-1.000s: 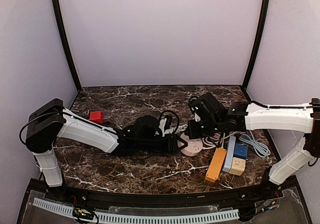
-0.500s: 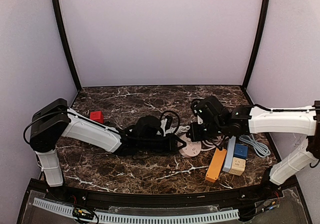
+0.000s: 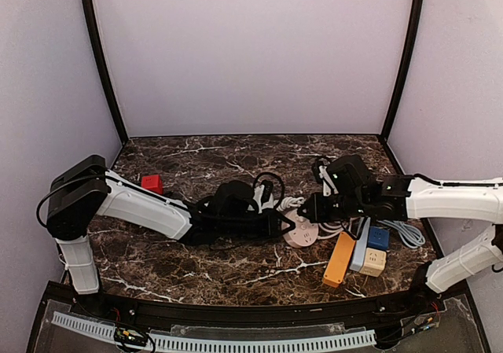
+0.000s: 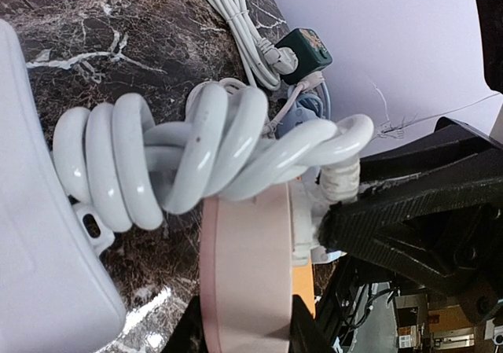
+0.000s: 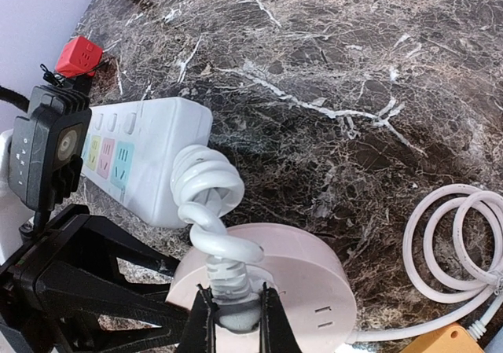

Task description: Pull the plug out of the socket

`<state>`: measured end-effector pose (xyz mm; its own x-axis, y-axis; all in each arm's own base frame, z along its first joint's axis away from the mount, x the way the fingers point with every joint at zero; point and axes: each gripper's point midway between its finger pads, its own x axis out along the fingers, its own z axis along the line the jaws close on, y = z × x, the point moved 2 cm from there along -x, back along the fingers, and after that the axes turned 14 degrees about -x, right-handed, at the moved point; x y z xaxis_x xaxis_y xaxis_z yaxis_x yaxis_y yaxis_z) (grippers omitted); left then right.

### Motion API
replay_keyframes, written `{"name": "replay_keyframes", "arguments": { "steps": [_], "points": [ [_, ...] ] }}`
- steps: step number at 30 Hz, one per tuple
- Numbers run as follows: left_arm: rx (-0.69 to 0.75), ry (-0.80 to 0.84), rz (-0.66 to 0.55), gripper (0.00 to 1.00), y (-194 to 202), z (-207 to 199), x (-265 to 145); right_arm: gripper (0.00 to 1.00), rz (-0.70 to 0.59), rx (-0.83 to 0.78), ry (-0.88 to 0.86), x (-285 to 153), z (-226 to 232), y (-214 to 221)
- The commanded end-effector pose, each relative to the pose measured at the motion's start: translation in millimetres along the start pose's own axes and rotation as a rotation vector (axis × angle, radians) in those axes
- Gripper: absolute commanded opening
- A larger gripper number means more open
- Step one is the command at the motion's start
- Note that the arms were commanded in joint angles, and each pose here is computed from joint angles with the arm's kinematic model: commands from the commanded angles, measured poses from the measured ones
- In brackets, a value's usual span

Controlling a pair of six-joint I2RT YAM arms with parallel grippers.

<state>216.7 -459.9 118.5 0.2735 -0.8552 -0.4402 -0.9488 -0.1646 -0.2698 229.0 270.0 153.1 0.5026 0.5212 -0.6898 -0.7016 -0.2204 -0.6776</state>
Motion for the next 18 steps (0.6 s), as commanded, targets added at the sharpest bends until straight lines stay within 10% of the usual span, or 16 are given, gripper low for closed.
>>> {"name": "replay_keyframes", "arguments": {
  "steps": [1,18],
  "points": [
    [0.029,0.039,0.026,0.01,5,-14,-1,0.00,-0.121,0.055,-0.049,-9,7,-27],
    [0.036,0.003,0.019,0.01,3,-11,0,0.00,-0.154,-0.037,0.088,-17,22,-16]
  ]
}}
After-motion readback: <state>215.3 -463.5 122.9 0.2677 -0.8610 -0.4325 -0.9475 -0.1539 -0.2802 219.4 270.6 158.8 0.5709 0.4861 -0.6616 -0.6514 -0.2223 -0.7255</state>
